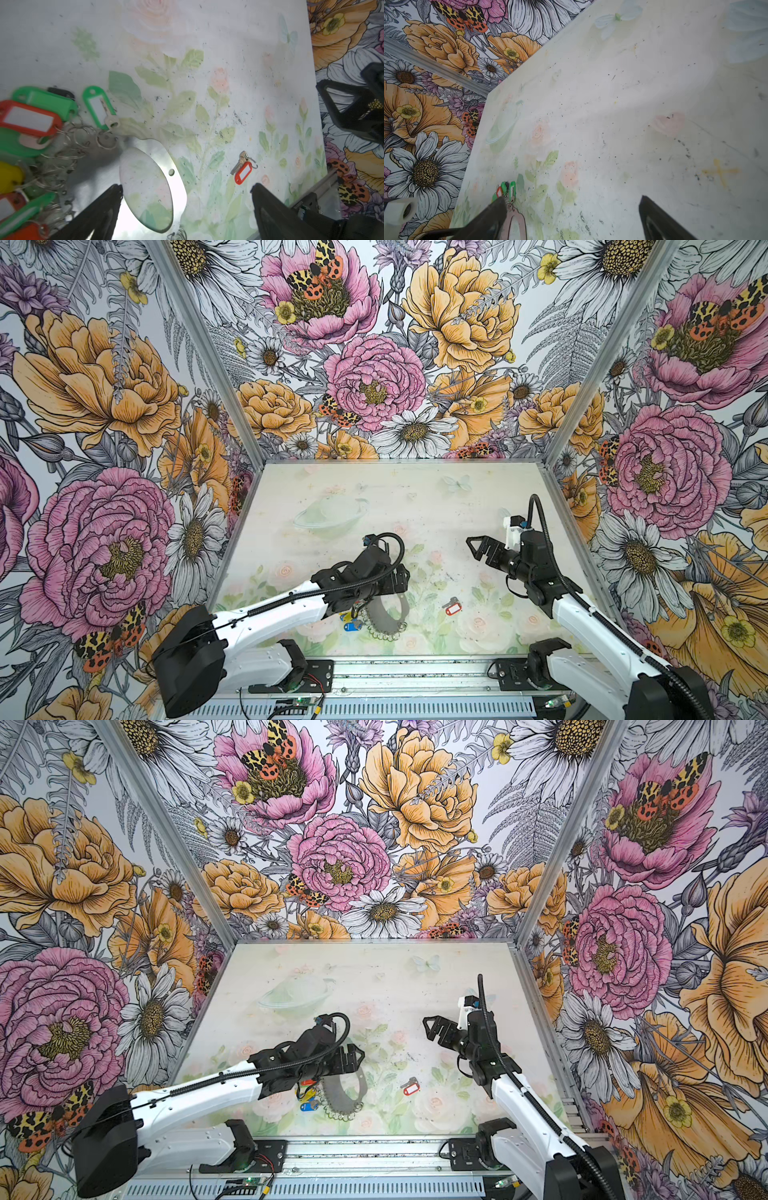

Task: Put the keys on the keyring
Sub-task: 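Lower the left gripper onto the plate edge while the right nears the key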

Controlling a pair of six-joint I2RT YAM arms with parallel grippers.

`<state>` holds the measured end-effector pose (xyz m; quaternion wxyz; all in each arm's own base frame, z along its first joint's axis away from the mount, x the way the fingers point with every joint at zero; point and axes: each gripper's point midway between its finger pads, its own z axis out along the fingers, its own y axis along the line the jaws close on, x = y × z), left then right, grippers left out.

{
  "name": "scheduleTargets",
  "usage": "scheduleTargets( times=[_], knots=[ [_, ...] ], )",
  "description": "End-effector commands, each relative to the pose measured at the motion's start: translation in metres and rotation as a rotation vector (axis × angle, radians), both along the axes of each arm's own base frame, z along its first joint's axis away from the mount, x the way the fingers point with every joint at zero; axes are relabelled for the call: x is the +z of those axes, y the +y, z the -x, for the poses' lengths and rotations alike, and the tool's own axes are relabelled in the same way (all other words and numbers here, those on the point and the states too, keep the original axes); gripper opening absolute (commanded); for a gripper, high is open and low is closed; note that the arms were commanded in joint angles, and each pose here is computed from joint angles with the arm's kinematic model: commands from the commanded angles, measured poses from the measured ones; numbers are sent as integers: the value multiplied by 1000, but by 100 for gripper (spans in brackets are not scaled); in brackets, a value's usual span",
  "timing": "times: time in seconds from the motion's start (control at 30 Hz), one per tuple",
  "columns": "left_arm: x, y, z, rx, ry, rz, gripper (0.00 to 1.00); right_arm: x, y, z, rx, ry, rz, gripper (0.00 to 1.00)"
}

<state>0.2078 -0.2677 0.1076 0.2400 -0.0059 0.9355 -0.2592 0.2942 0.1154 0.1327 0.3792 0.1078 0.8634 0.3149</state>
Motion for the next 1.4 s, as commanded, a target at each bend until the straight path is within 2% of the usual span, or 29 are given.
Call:
scheduleTargets(
  times=[0.0, 0.2, 0.33, 0.57, 0.73, 0.9, 0.93, 1.03, 1.13, 1.23, 1.37],
  knots=[
    [-19, -6, 8, 34, 87, -62, 99, 16, 1, -11, -28, -36, 11, 100],
    [-43, -18, -2, 42, 138, -128, 99, 19, 4, -9, -20, -42, 12, 99],
    [-62, -10, -10, 88, 182, -163, 99, 18, 3, -6, -20, -37, 17, 99],
    [-83, 6, -35, 148, 192, -236, 99, 16, 3, 0, -15, -20, 27, 99],
    [-89, 16, -67, 164, 150, -294, 99, 17, 2, 2, -14, -7, 44, 100],
    [-87, 30, -120, 210, 81, -305, 99, 13, 4, 5, -13, 30, 65, 100],
    [-97, 34, -130, 218, 95, -316, 99, 13, 6, 5, -5, 37, 67, 100],
    [-93, 34, -159, 237, 76, -278, 99, 12, 21, 8, 40, 50, 77, 100],
    [-82, 31, -173, 237, 47, -262, 99, 9, 37, 11, 81, 66, 89, 98],
    [-70, 34, -174, 241, 21, -257, 99, 4, 51, 14, 114, 83, 111, 95],
    [-51, 41, -160, 236, -11, -239, 99, -3, 66, 15, 145, 102, 146, 93]
  ],
)
